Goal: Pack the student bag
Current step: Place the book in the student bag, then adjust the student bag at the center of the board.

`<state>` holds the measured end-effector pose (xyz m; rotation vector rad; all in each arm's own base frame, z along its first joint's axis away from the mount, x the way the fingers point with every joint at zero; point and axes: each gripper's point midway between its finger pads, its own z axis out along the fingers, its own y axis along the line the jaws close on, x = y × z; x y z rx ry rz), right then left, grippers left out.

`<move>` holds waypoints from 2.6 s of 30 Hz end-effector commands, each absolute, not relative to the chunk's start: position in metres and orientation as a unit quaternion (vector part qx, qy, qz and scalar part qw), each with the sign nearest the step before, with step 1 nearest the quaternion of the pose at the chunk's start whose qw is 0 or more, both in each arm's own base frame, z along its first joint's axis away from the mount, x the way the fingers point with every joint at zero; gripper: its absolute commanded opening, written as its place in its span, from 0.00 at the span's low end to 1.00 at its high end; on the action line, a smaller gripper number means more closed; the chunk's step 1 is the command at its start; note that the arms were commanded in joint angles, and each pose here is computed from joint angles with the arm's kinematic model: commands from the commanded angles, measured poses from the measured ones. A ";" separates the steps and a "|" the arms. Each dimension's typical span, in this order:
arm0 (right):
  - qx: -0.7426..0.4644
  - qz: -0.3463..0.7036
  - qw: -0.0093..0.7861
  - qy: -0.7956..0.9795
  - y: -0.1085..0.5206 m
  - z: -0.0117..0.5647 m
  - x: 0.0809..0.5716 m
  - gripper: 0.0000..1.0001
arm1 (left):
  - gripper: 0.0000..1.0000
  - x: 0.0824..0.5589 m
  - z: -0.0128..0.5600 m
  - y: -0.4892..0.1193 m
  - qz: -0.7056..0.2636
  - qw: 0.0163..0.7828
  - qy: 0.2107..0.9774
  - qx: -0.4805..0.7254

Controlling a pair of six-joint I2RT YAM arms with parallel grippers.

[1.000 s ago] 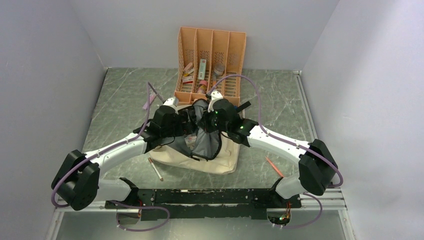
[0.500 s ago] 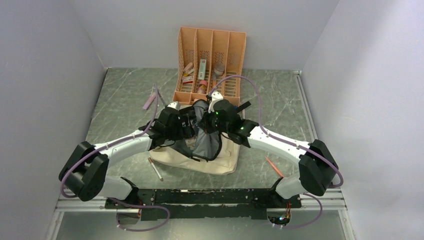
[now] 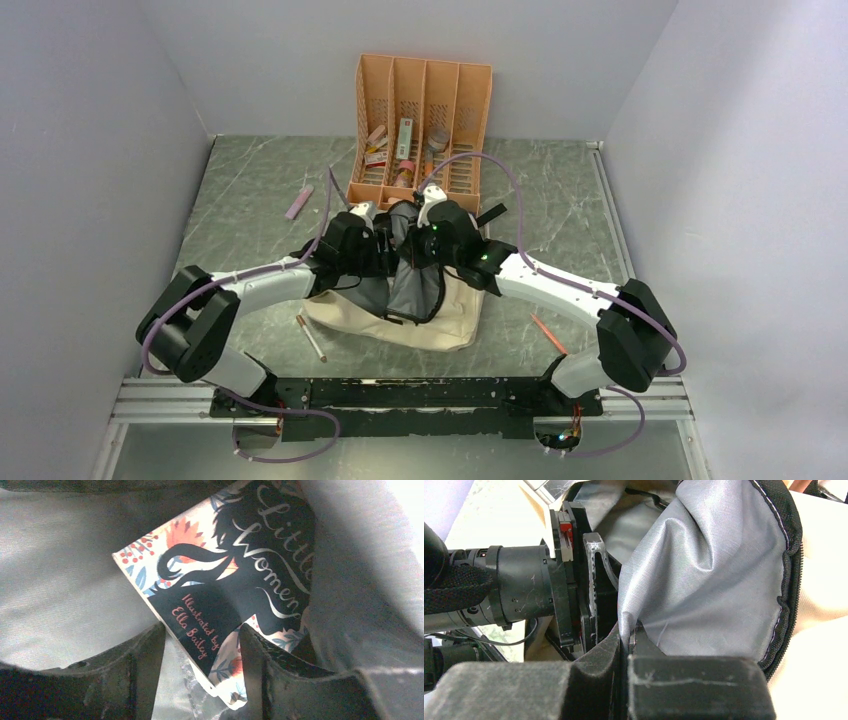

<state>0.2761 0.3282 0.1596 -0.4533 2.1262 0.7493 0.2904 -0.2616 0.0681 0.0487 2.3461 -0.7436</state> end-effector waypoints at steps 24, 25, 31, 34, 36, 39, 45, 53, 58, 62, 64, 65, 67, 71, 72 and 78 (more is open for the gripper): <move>-0.323 0.345 0.295 0.830 0.398 0.143 0.229 0.42 | 0.75 0.239 0.125 -0.115 -0.078 0.420 0.894 -0.137; -0.325 0.349 0.300 0.826 0.402 0.146 0.229 0.46 | 0.79 0.238 0.125 -0.111 -0.070 0.420 0.894 -0.140; -0.306 0.366 0.355 0.804 0.399 0.183 0.234 0.62 | 0.87 0.241 0.119 -0.098 -0.024 0.414 0.899 -0.139; -0.280 0.353 0.385 0.805 0.383 0.194 0.237 0.63 | 0.89 0.248 0.118 -0.096 -0.015 0.414 0.901 -0.132; -0.249 0.332 0.403 0.816 0.368 0.195 0.242 0.64 | 0.88 0.254 0.114 -0.096 -0.012 0.410 0.903 -0.125; -0.178 0.270 0.425 0.846 0.334 0.190 0.255 0.64 | 0.87 0.263 0.105 -0.095 -0.010 0.396 0.910 -0.124; -0.103 0.199 0.433 0.873 0.291 0.174 0.258 0.69 | 0.81 0.283 0.087 -0.107 -0.043 0.377 0.917 -0.121; -0.094 0.213 0.426 0.874 0.286 0.169 0.252 0.70 | 0.64 0.299 0.068 -0.117 -0.064 0.350 0.926 -0.123; -0.094 0.215 0.418 0.878 0.286 0.163 0.249 0.70 | 0.50 0.300 0.066 -0.113 -0.067 0.349 0.926 -0.127; -0.092 0.218 0.410 0.881 0.286 0.157 0.247 0.70 | 0.39 0.299 0.069 -0.112 -0.071 0.350 0.925 -0.128; -0.090 0.219 0.406 0.882 0.287 0.154 0.247 0.70 | 0.34 0.299 0.069 -0.114 -0.075 0.350 0.925 -0.125; -0.090 0.220 0.405 0.883 0.287 0.153 0.246 0.70 | 0.32 0.299 0.070 -0.114 -0.076 0.350 0.926 -0.124; -0.090 0.223 0.403 0.883 0.289 0.152 0.246 0.70 | 0.28 0.299 0.070 -0.114 -0.077 0.348 0.926 -0.121; -0.090 0.224 0.401 0.884 0.290 0.151 0.247 0.70 | 0.18 0.299 0.072 -0.115 -0.078 0.348 0.927 -0.118; -0.090 0.223 0.401 0.884 0.290 0.150 0.247 0.70 | 0.14 0.299 0.073 -0.115 -0.079 0.350 0.926 -0.117; -0.081 0.210 0.397 0.890 0.285 0.145 0.248 0.70 | 0.05 0.300 0.085 -0.114 -0.081 0.359 0.922 -0.118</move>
